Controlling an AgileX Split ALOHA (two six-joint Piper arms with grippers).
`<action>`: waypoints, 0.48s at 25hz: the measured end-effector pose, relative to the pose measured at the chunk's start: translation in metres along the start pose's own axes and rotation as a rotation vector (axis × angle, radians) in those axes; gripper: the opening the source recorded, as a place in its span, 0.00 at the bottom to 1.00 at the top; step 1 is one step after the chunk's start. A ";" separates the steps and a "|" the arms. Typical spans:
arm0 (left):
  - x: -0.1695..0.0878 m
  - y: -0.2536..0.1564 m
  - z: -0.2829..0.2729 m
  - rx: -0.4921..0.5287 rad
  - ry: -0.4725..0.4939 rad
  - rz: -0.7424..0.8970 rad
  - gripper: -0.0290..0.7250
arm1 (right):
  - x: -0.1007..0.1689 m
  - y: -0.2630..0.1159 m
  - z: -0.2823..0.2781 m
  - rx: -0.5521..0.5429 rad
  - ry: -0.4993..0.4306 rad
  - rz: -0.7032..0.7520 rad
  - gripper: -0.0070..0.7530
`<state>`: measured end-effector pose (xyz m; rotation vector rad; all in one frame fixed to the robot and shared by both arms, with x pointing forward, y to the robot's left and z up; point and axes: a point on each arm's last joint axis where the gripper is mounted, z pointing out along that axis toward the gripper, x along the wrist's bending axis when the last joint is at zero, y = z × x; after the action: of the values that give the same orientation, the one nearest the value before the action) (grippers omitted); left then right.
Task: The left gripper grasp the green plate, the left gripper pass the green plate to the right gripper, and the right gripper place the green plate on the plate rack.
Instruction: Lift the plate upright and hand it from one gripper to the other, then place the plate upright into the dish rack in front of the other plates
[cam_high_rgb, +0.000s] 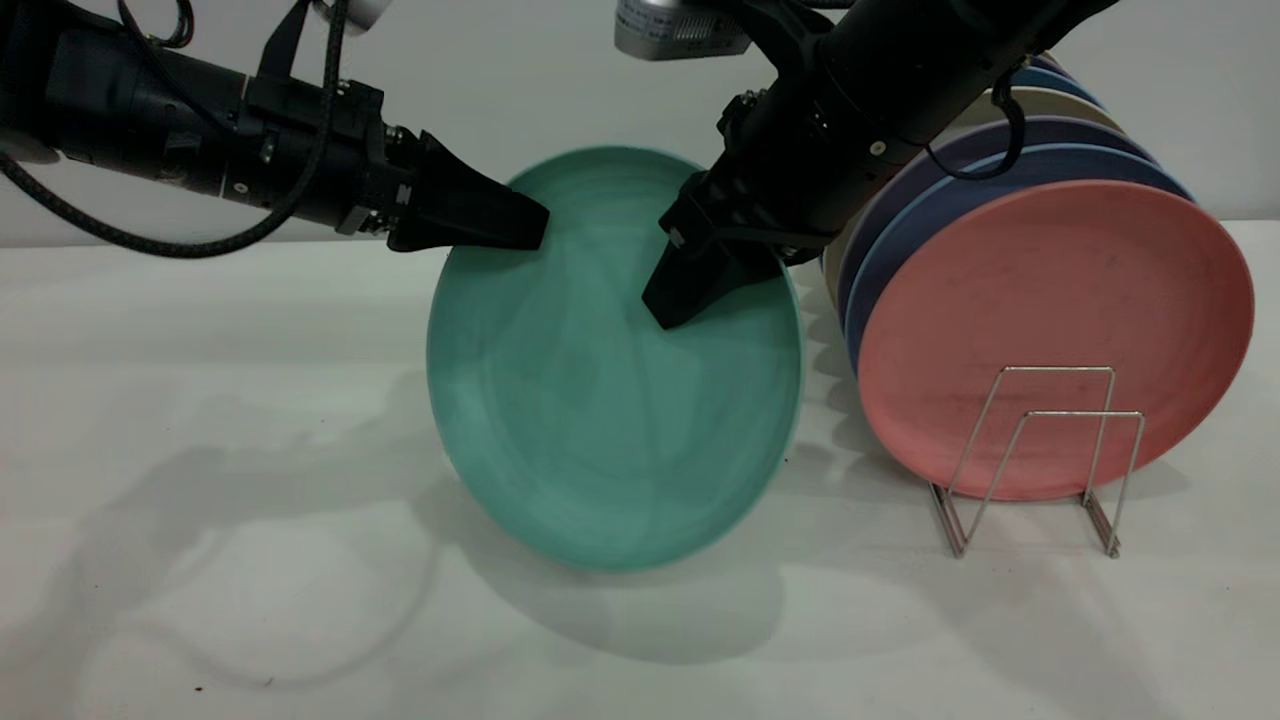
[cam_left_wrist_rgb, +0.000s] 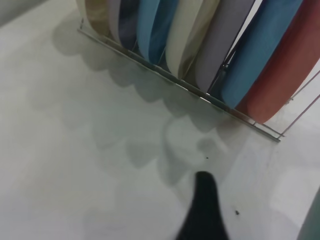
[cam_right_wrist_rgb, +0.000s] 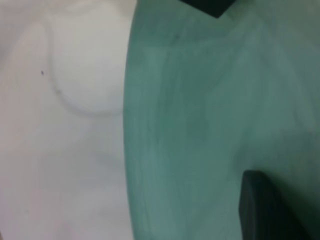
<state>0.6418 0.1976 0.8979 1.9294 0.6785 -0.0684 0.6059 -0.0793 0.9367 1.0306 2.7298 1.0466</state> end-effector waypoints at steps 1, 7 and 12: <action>-0.001 0.001 -0.001 0.003 -0.001 -0.013 0.93 | -0.001 0.001 -0.003 0.000 -0.007 -0.013 0.21; -0.012 0.016 -0.021 0.034 -0.023 -0.082 0.90 | -0.022 0.000 -0.031 0.021 -0.083 -0.064 0.21; -0.022 0.031 -0.045 0.070 -0.014 -0.054 0.83 | -0.022 -0.009 -0.036 0.124 -0.058 -0.236 0.21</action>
<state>0.6273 0.2168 0.9515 1.9761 0.7271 -0.1406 0.6083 -0.1184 0.9553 0.7146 2.8112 0.8080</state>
